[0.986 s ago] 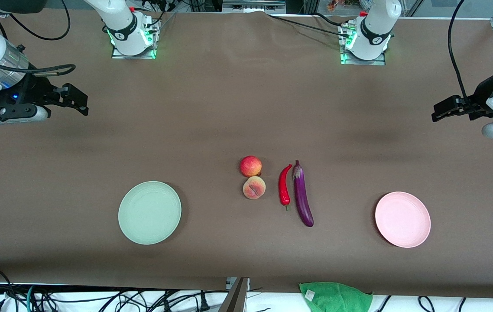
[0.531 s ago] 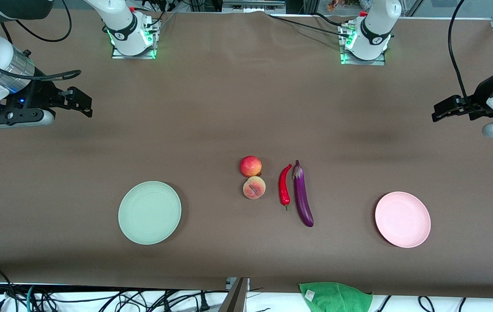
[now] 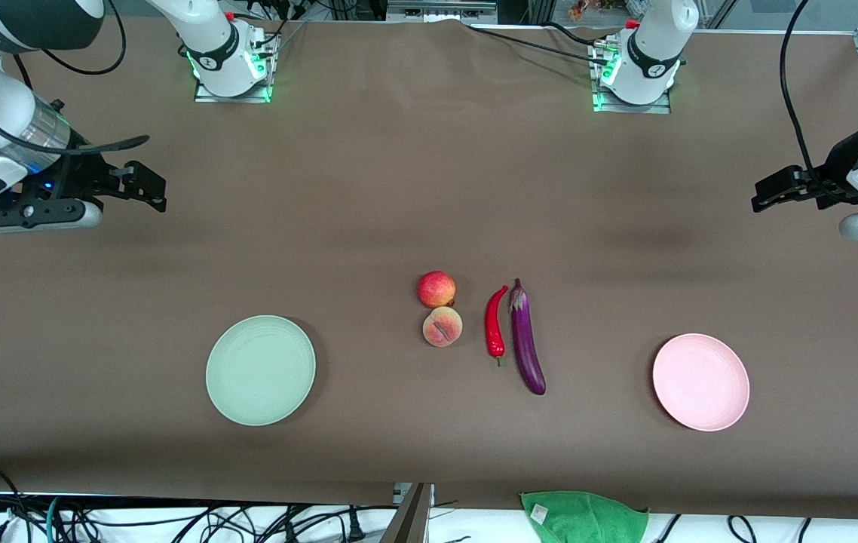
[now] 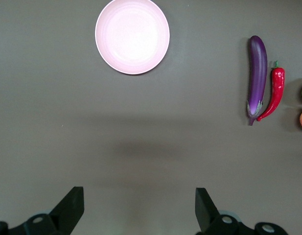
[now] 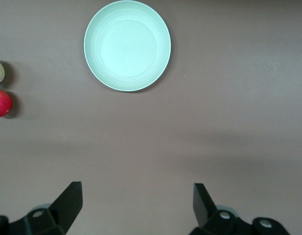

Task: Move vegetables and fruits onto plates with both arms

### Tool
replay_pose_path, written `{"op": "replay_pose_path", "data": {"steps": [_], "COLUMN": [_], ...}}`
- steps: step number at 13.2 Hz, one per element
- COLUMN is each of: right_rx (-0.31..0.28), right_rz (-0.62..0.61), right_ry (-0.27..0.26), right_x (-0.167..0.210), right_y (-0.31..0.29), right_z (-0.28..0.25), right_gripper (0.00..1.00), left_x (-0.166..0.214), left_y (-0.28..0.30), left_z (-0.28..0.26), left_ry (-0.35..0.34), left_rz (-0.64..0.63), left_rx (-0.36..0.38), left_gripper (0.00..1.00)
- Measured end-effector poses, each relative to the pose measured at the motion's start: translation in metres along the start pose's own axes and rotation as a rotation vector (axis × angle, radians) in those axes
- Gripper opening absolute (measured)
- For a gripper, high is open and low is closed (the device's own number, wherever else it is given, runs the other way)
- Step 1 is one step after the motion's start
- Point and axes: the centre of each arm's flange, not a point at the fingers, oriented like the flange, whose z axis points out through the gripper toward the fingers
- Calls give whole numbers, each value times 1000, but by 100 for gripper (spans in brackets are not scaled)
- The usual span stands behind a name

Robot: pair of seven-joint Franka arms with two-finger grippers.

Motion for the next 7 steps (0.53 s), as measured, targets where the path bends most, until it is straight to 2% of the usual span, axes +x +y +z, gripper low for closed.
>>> {"op": "replay_pose_path", "data": {"steps": [7], "right_rx": [-1], "right_rz": [0], "right_ry": [-6], "right_x": [0], "right_y": [0], "right_z": [2], "right_gripper": [100], "left_x": [0], "left_y": [0], "left_z": [0], "left_ry": [0], "left_rz": [0], "left_rx": [0], "left_gripper": [100]}}
